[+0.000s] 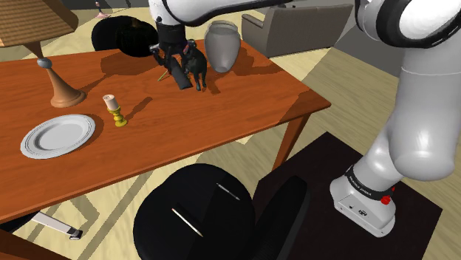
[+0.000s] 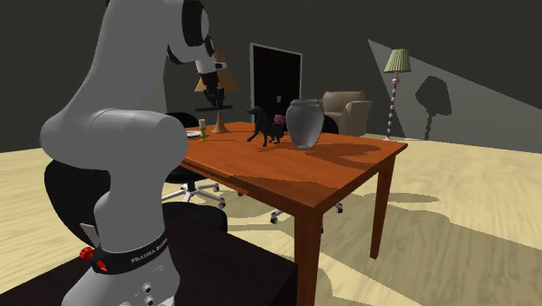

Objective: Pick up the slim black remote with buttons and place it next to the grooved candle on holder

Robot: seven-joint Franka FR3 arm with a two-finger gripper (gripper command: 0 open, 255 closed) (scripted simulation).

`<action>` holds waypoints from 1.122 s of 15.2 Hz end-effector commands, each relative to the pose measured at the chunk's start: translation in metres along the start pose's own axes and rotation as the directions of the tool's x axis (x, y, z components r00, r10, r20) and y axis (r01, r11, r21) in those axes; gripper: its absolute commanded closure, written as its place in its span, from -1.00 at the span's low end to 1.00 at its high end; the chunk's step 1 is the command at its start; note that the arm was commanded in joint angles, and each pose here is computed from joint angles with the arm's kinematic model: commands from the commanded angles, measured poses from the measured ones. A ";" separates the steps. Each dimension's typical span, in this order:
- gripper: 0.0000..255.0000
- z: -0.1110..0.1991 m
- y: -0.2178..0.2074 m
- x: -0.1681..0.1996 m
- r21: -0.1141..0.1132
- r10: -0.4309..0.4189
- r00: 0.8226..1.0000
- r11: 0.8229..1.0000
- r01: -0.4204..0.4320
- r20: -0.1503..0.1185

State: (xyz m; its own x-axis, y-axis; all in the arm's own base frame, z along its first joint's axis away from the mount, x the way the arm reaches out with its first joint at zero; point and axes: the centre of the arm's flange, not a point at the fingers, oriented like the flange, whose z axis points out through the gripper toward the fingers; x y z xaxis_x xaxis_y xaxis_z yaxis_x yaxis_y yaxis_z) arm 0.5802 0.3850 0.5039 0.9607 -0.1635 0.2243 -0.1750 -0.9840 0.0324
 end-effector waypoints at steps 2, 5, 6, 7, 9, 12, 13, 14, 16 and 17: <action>1.00 -0.003 -0.039 -0.005 -0.001 0.002 1.000 1.000 -0.002 0.000; 1.00 -0.005 -0.079 -0.009 -0.001 0.002 1.000 1.000 -0.002 0.000; 1.00 -0.007 -0.102 -0.012 -0.001 0.002 1.000 1.000 -0.002 0.000; 1.00 -0.001 -0.102 -0.013 -0.001 0.002 1.000 1.000 -0.002 0.000; 1.00 0.009 -0.103 -0.016 -0.001 0.002 1.000 1.000 -0.002 0.000; 1.00 0.024 -0.103 -0.019 -0.001 0.002 1.000 1.000 -0.002 0.000; 1.00 0.029 -0.103 -0.020 -0.001 0.002 1.000 1.000 -0.002 0.000; 1.00 0.035 -0.104 -0.021 -0.001 0.002 1.000 1.000 -0.002 0.000; 1.00 0.045 -0.104 -0.024 -0.001 0.002 1.000 1.000 -0.002 0.000; 1.00 0.050 -0.104 -0.025 -0.001 0.002 1.000 1.000 -0.002 0.000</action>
State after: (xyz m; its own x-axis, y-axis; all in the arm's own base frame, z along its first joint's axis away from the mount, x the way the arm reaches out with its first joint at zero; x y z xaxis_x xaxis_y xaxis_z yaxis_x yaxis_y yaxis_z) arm 0.5849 0.4877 0.4514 0.9604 -0.1654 0.2242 -0.1771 -0.9836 0.0331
